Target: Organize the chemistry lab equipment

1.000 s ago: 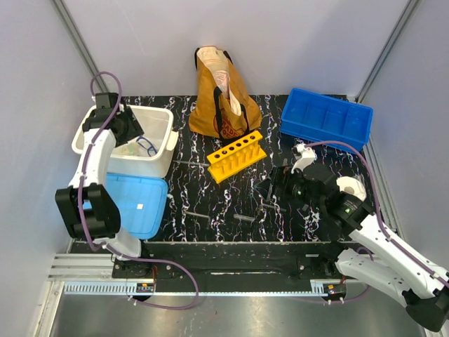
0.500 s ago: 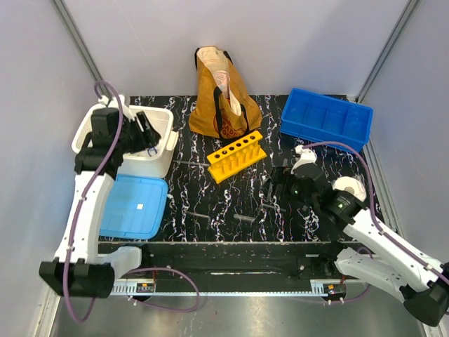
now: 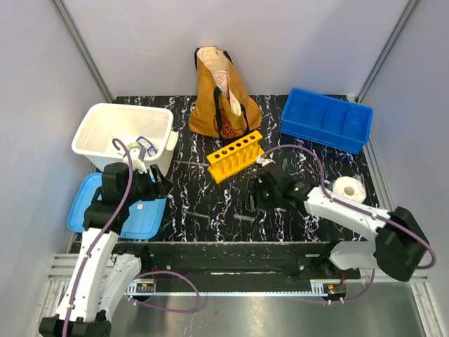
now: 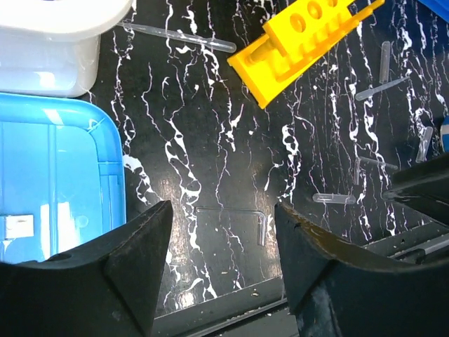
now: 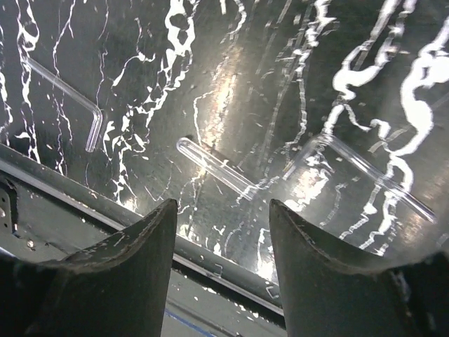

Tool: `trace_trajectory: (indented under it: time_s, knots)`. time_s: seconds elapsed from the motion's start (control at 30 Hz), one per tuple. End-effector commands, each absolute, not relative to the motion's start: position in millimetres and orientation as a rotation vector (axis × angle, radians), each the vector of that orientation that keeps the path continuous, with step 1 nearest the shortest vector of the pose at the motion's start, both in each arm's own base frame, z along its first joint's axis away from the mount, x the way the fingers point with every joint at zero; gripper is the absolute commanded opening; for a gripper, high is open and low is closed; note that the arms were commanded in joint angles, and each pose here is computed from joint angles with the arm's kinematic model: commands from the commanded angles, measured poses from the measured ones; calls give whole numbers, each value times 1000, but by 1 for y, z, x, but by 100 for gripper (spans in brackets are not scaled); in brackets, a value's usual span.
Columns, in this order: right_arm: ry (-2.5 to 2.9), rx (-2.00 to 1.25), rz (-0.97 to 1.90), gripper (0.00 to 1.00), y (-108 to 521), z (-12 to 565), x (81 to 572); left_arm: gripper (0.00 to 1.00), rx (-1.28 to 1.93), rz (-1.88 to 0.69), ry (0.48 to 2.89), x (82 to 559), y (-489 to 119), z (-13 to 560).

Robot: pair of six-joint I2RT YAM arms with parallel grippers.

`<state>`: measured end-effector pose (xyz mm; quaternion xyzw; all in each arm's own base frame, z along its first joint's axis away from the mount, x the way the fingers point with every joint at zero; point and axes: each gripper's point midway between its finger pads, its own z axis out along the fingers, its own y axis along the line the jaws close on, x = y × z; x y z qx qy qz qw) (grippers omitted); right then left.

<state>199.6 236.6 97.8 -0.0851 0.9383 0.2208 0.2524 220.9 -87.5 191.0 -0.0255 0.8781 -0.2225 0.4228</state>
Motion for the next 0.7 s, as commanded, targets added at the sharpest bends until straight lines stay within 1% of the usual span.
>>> trace_trajectory:
  time_s: [0.0, 0.17, 0.27, 0.5, 0.67]
  knots:
    - [2494, -372, 687, 59, 280, 105, 206, 64, -9, -596, 2032, 225, -95, 221]
    - [2518, -583, 557, 58, 291, 77, 206, 64, -50, -563, 2018, 225, -88, 224]
    - [2502, -668, 457, 56, 293, 74, 213, 65, -44, -568, 2004, 223, -89, 226]
    - [2477, -818, 455, 52, 311, 70, 210, 66, -54, -547, 1957, 219, -85, 235]
    - [2480, -954, 335, 52, 314, 53, 200, 66, -53, -543, 1940, 217, -84, 238]
